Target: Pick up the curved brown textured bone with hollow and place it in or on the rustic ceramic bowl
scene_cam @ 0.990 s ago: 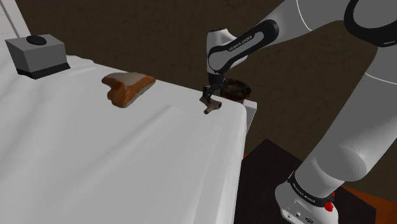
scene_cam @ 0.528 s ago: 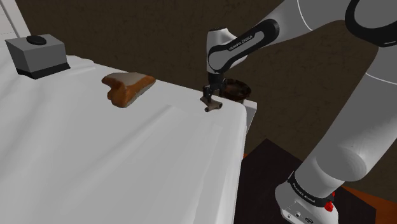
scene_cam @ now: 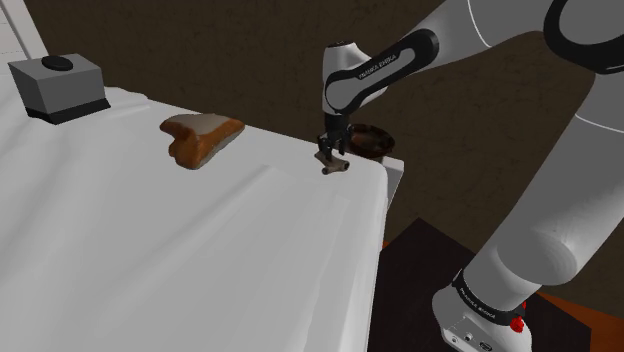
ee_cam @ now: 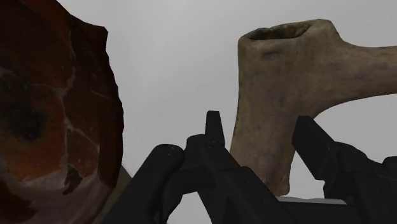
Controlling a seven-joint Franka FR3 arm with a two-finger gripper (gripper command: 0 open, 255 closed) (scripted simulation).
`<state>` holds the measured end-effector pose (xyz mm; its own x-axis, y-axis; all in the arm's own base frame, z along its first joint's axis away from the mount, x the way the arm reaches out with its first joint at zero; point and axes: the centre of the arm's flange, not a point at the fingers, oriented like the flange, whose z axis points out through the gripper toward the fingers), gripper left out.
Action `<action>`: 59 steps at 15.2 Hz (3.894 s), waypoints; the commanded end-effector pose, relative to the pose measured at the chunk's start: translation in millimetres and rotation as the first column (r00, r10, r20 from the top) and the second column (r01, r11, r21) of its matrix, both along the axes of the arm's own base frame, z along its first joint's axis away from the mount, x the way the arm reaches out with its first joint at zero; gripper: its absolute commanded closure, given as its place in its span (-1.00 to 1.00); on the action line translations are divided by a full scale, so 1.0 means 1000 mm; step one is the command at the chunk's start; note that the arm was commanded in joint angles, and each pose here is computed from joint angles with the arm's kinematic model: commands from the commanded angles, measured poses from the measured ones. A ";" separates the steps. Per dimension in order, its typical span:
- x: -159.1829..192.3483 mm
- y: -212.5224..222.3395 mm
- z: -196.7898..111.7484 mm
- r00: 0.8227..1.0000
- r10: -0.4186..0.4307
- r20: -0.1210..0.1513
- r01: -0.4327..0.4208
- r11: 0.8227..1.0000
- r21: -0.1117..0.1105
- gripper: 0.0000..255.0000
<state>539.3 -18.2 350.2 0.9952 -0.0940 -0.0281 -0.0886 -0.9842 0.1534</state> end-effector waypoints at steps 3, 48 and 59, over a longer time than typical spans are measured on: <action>-0.002 -0.002 0.002 1.000 -0.001 0.003 0.001 1.000 0.000 -1.00; 0.000 -0.004 0.064 0.986 0.037 0.161 -0.046 0.998 0.050 1.00; 0.000 -0.004 0.122 0.986 0.037 0.161 -0.046 0.998 0.050 1.00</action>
<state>537.8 -22.3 466.3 0.9903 -0.0552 0.1278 -0.0667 -0.9939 0.0877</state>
